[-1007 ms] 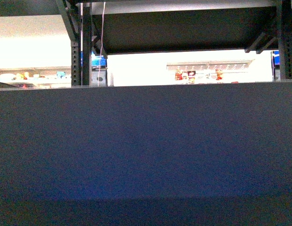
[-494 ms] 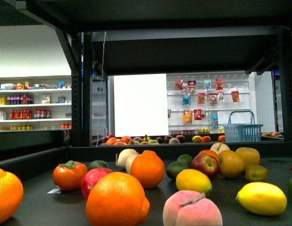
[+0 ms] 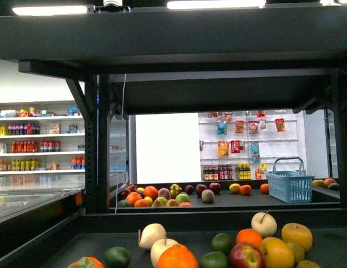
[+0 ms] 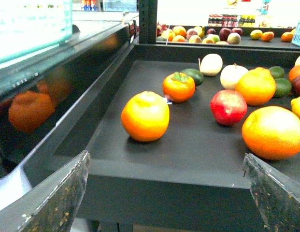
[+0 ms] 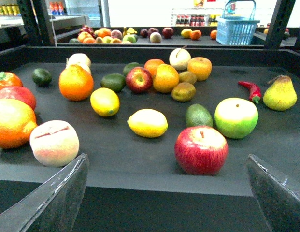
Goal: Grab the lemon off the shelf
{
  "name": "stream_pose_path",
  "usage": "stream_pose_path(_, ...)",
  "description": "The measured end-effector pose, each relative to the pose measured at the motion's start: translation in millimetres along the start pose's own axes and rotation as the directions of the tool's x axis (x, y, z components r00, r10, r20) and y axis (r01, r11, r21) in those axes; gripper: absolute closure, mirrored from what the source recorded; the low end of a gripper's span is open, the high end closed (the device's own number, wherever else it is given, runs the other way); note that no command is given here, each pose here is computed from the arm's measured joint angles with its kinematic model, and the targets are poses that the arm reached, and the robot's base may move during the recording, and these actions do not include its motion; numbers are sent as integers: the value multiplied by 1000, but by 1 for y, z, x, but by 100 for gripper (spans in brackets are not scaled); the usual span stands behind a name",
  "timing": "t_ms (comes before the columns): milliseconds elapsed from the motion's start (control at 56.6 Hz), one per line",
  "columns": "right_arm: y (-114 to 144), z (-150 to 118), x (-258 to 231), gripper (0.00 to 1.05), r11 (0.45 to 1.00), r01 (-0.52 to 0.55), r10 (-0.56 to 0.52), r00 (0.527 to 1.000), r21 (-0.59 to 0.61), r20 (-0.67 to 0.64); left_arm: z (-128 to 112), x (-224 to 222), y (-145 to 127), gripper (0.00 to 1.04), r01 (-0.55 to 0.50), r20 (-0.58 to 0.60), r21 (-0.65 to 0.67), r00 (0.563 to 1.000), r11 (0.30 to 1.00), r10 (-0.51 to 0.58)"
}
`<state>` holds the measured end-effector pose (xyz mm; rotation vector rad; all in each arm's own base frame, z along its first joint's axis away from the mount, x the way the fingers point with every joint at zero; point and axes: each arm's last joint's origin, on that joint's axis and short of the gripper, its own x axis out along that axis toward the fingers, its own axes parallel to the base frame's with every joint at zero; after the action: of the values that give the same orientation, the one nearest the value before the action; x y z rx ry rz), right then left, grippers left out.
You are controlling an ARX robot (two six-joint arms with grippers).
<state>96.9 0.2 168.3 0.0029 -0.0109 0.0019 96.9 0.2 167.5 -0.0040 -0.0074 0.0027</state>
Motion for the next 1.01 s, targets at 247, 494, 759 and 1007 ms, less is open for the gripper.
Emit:
stream_pose_path(247, 0, 0, 0, 7, 1000, 0, 0, 1000, 0, 0, 0, 0, 0, 8, 0, 0, 1, 1000, 1000, 0)
stream_pose_path(494, 0, 0, 0, 7, 1000, 0, 0, 1000, 0, 0, 0, 0, 0, 8, 0, 0, 0, 1000, 1000, 0)
stream_pose_path(759, 0, 0, 0, 7, 1000, 0, 0, 1000, 0, 0, 0, 0, 0, 8, 0, 0, 0, 1000, 1000, 0)
stream_pose_path(1007, 0, 0, 0, 7, 1000, 0, 0, 1000, 0, 0, -2, 0, 0, 8, -5, -63, -101, 998, 995, -1)
